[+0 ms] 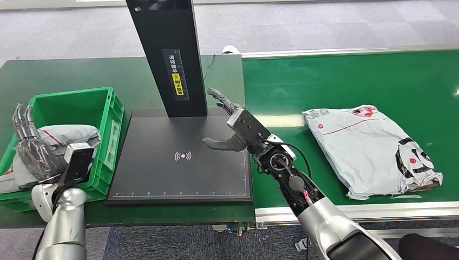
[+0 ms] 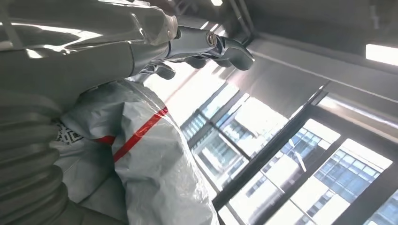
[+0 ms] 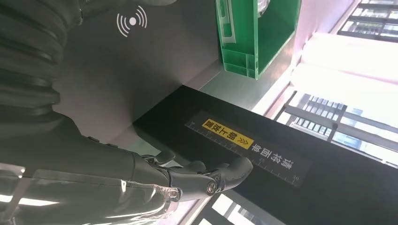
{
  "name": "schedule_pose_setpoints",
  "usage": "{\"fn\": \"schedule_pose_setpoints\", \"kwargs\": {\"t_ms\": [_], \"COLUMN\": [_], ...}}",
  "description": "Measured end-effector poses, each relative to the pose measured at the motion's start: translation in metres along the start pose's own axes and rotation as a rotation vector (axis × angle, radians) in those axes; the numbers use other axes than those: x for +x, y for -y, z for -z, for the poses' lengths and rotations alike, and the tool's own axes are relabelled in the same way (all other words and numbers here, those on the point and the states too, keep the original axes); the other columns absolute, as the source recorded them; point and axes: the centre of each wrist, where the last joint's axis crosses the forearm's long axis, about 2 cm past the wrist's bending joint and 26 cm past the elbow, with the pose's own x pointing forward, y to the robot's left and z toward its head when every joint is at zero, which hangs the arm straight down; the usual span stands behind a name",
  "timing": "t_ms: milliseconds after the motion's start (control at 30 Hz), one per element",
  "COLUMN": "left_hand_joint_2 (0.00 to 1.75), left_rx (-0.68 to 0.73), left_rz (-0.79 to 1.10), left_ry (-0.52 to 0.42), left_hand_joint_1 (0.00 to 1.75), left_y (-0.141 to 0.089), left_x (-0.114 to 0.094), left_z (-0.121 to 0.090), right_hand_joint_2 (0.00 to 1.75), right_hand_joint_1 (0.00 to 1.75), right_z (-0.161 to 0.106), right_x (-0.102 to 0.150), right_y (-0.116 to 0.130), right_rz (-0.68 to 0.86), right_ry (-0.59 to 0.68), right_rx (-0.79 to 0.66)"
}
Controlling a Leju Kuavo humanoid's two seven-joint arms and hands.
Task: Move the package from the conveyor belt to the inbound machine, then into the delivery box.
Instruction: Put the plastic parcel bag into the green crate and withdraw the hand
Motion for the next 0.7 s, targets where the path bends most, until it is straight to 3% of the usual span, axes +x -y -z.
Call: {"fn": "schedule_pose_setpoints", "kwargs": {"t_ms": [300, 467, 700], "left_hand_joint_2": [1.75, 1.75, 1.75], "left_rx": [-0.039, 0.016, 0.11], "left_rz": [-0.051, -0.08, -0.154], "left_ry": [0.031, 0.071, 0.047], "left_hand_joint_1": [0.0, 0.0, 0.0], "left_y": [0.005, -0.002, -0.013], "left_x": [0.004, 0.005, 0.015], "left_z": [-0.018, -0.024, -0.031], "right_hand_joint_2": [1.75, 1.75, 1.75], "right_hand_joint_1": [0.0, 0.0, 0.0], "right_z": [0.0, 0.0, 0.001], "right_x": [-0.001, -0.001, -0.001], "right_y": [-0.001, 0.0, 0.002], "right_rz": [-0.005, -0.01, -0.017], "right_ry": [-0.008, -0.009, -0.015], "right_rx": [0.01, 0.01, 0.011]}}
